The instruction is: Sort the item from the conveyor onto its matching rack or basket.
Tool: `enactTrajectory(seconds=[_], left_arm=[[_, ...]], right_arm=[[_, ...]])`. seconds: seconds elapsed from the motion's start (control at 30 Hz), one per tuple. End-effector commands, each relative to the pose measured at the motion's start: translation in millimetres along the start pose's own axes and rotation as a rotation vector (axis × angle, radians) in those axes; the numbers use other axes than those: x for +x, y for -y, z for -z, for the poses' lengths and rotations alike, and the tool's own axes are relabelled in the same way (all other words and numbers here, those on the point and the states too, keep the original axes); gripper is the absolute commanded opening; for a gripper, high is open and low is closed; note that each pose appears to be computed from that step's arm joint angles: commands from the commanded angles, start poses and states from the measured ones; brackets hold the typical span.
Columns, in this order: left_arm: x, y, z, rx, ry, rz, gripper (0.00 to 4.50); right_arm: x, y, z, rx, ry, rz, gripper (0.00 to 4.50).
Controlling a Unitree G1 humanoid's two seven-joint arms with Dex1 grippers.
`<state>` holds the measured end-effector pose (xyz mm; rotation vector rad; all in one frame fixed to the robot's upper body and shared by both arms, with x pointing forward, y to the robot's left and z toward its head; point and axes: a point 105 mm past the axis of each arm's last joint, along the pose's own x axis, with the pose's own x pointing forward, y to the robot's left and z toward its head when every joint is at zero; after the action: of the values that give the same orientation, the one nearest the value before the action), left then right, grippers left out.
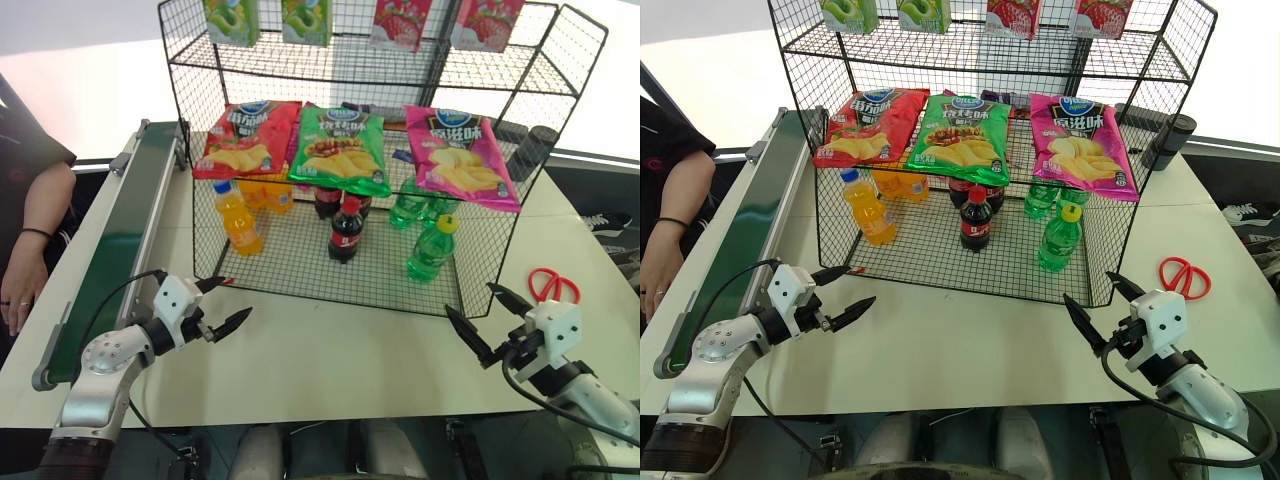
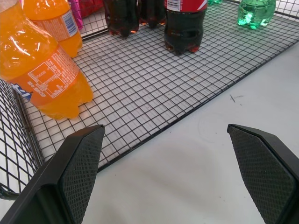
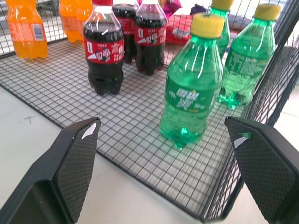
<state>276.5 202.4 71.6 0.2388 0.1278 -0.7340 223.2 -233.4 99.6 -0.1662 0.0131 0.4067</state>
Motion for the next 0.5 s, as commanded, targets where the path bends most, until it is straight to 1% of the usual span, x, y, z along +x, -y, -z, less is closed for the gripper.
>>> enactTrajectory(seconds=[0.03,0.5], left_arm=[[-4.3,-4.8,-10.8,0.042,0.038,-0.023,4.50],[-2.1,-5.6,-9.6,0.048,0.033,-0.047,4.50]], right_arm=[[1.0,0.8,-10.8,-0.031,0.040,0.000,4.45],[3.4,1.9,-11.4,-0.037,0.040,-0.002,4.45]])
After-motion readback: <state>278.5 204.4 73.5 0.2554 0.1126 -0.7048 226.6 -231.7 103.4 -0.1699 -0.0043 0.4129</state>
